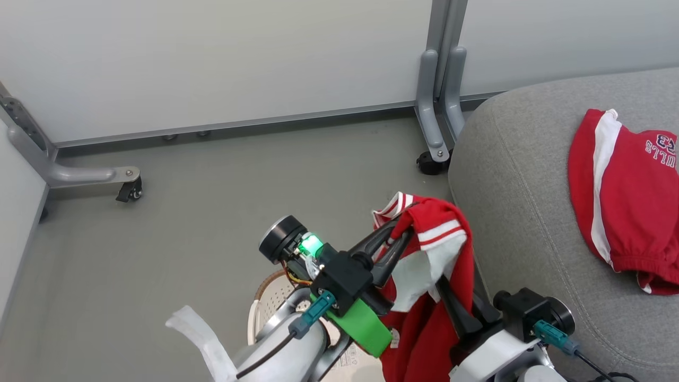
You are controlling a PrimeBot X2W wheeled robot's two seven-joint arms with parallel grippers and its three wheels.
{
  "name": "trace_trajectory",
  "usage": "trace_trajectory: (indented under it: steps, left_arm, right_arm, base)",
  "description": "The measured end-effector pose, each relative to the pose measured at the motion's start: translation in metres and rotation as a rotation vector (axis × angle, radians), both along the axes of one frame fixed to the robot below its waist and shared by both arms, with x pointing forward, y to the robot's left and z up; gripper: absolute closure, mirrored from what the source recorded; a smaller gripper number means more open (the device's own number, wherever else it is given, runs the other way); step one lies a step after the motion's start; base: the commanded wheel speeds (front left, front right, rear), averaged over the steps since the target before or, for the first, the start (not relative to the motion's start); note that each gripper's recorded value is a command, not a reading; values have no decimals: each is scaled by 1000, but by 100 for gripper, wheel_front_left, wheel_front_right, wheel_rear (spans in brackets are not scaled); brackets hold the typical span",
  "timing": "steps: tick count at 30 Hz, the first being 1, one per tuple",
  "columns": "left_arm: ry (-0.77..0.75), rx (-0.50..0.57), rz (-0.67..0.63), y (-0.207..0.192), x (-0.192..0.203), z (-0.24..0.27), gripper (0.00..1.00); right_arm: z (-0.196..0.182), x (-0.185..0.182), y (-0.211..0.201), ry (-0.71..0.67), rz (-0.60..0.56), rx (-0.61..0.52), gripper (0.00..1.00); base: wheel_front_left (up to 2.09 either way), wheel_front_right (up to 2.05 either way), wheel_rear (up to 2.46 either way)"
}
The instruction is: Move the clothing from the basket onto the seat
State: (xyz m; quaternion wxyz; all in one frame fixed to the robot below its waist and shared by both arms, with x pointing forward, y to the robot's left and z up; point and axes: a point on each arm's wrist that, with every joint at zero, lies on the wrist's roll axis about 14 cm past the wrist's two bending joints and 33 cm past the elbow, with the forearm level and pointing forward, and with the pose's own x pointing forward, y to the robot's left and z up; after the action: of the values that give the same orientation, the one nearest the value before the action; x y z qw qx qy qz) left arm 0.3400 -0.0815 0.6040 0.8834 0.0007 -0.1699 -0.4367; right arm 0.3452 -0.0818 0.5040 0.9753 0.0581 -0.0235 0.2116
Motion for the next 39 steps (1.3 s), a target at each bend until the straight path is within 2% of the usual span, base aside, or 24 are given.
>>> trace_trajectory:
  steps: [13,14,15,16,39]
  left_arm:
    - [65,54,41,14,10,-29,100]
    - [66,53,42,14,11,-29,78]
    - [66,53,42,15,11,-29,45]
    - [68,53,41,15,11,-30,0]
    - [125,58,89,27,18,-48,0]
  right_arm:
    - [-7,4,-20,23,-59,1,100]
    - [-7,5,-20,24,-61,3,100]
    - [-7,5,-20,24,-62,4,100]
    - [-7,5,-20,25,-62,5,100]
    - [-8,10,-30,37,-106,36,100]
  base:
    - [0,0,0]
    - [0,0,0]
    - [0,0,0]
    - [0,0,0]
    - [0,0,0]
